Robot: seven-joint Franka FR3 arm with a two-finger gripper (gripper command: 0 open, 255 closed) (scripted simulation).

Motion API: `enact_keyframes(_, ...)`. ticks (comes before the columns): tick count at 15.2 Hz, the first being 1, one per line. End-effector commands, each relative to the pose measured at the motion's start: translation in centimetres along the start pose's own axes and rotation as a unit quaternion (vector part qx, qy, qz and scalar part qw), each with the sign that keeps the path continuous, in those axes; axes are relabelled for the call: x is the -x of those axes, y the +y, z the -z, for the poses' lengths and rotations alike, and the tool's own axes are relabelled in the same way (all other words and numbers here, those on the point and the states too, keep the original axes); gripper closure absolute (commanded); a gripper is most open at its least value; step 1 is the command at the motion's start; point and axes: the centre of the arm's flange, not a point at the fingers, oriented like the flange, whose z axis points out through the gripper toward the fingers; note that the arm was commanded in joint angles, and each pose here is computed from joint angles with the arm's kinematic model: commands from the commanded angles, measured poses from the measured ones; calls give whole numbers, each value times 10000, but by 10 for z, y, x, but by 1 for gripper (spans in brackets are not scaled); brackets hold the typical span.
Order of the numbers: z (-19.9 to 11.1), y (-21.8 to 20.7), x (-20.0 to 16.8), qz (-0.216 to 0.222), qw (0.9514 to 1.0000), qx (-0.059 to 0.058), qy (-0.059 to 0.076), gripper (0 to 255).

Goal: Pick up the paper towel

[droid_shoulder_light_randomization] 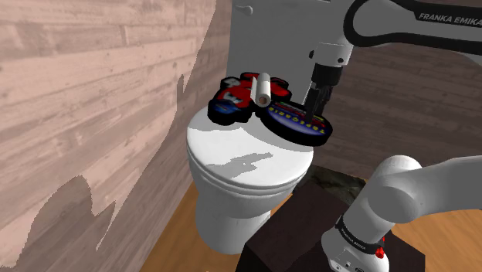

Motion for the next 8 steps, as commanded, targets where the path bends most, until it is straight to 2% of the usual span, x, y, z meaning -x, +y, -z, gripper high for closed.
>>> enact_keyframes(1, 0, 0, 0, 0, 10000, 0, 0, 0)
enact_keyframes(4, 5, 4, -33, -519, 9984, -92, 206, 0)
enact_keyframes(8, 13, 15, -75, -1207, 9913, -215, 481, 0)
